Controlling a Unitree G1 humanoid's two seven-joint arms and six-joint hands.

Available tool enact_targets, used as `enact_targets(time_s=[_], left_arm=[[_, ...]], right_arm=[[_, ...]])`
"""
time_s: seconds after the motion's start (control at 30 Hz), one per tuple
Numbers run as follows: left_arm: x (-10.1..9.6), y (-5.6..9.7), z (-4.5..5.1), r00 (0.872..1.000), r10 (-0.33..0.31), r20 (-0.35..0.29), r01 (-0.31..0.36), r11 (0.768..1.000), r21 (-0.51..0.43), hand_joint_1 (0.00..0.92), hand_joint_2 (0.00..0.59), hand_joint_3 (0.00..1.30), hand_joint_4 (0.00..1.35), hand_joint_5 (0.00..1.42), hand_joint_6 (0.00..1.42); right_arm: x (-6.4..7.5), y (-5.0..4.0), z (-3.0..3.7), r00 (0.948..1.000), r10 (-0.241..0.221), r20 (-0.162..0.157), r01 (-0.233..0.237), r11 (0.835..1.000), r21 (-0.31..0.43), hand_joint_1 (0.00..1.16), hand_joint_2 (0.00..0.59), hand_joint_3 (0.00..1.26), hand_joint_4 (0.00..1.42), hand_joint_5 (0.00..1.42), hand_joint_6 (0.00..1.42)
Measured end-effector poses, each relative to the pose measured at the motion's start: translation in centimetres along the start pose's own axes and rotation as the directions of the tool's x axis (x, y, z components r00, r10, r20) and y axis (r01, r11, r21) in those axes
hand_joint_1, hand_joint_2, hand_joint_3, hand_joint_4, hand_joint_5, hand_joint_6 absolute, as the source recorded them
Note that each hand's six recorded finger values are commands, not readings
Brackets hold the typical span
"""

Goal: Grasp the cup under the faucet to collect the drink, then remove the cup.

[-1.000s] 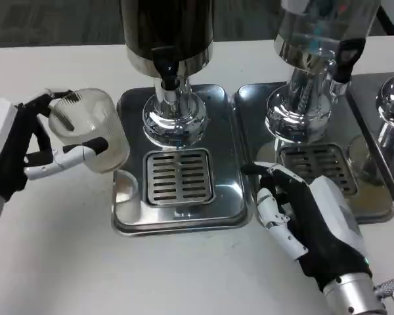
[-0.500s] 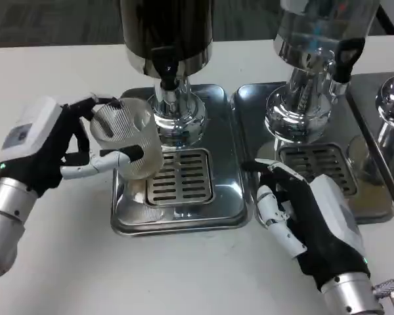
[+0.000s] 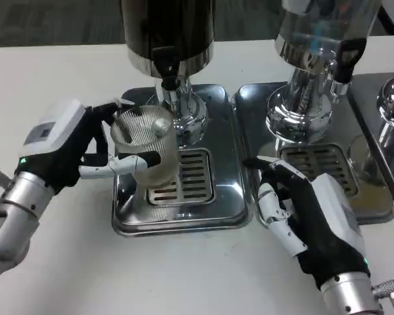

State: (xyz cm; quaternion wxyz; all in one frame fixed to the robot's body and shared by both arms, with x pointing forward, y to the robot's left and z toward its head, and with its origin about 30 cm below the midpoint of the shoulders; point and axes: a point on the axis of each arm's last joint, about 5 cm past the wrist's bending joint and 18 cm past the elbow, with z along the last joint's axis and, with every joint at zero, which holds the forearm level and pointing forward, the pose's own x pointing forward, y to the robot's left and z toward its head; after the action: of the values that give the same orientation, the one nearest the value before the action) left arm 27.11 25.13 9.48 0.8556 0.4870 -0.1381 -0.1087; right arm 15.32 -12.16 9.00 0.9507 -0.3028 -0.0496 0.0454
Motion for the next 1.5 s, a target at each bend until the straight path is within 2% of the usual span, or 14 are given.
enact_targets(time_s=[0.1,0.4,0.6,0.73,1.13,1.27,1.37,1.5], left_arm=[[0.1,-0.3,0.17,0.999,-0.032,0.005,0.032,0.999,0.007,0.399,0.161,0.60,0.73,1.01,1.36],[0.8,-0.3,0.54,0.998,-0.059,0.021,0.058,0.998,0.021,0.379,0.154,0.59,0.71,0.99,1.32],[0.9,-0.3,0.61,0.998,-0.060,0.021,0.060,0.998,0.024,0.202,0.102,0.54,0.68,0.96,1.27],[0.9,-0.3,0.61,0.997,-0.076,0.015,0.075,0.997,0.024,0.137,0.065,0.49,0.68,0.95,1.22],[1.0,-0.5,0.76,0.995,-0.103,0.018,0.102,0.995,0.016,0.136,0.068,0.48,0.67,0.94,1.19],[1.2,-0.7,0.93,0.994,-0.104,0.022,0.104,0.995,0.010,0.134,0.063,0.47,0.62,0.87,1.13],[1.2,-0.8,1.02,0.994,-0.110,0.025,0.110,0.994,0.015,0.119,0.055,0.42,0.52,0.72,0.99],[1.4,-1.1,1.21,0.991,-0.126,0.037,0.124,0.990,0.063,0.109,0.053,0.40,0.47,0.67,0.96]], right_arm=[[-0.1,0.04,-0.01,1.0000,-0.005,-0.002,0.005,1.000,0.001,0.05,0.555,0.33,0.25,0.27,0.42],[-0.2,0.18,0.00,1.0000,-0.007,-0.006,0.007,1.000,0.006,0.05,0.555,0.34,0.26,0.27,0.42],[-0.2,0.27,0.06,1.0000,-0.007,-0.004,0.007,1.000,0.010,0.05,0.555,0.34,0.26,0.27,0.42],[-0.2,0.31,0.09,1.0000,-0.005,-0.004,0.006,1.000,0.011,0.05,0.555,0.34,0.26,0.27,0.42],[-0.2,0.34,0.11,1.0000,-0.004,-0.003,0.004,1.000,0.012,0.05,0.555,0.35,0.26,0.28,0.42],[-0.2,0.34,0.11,1.0000,-0.004,-0.003,0.004,1.000,0.012,0.05,0.555,0.35,0.26,0.28,0.42],[-0.2,0.34,0.08,1.0000,-0.004,-0.005,0.004,1.000,0.012,0.05,0.555,0.35,0.26,0.28,0.42],[-0.3,0.33,0.08,1.0000,-0.005,-0.006,0.005,1.000,0.014,0.05,0.555,0.35,0.26,0.28,0.42]])
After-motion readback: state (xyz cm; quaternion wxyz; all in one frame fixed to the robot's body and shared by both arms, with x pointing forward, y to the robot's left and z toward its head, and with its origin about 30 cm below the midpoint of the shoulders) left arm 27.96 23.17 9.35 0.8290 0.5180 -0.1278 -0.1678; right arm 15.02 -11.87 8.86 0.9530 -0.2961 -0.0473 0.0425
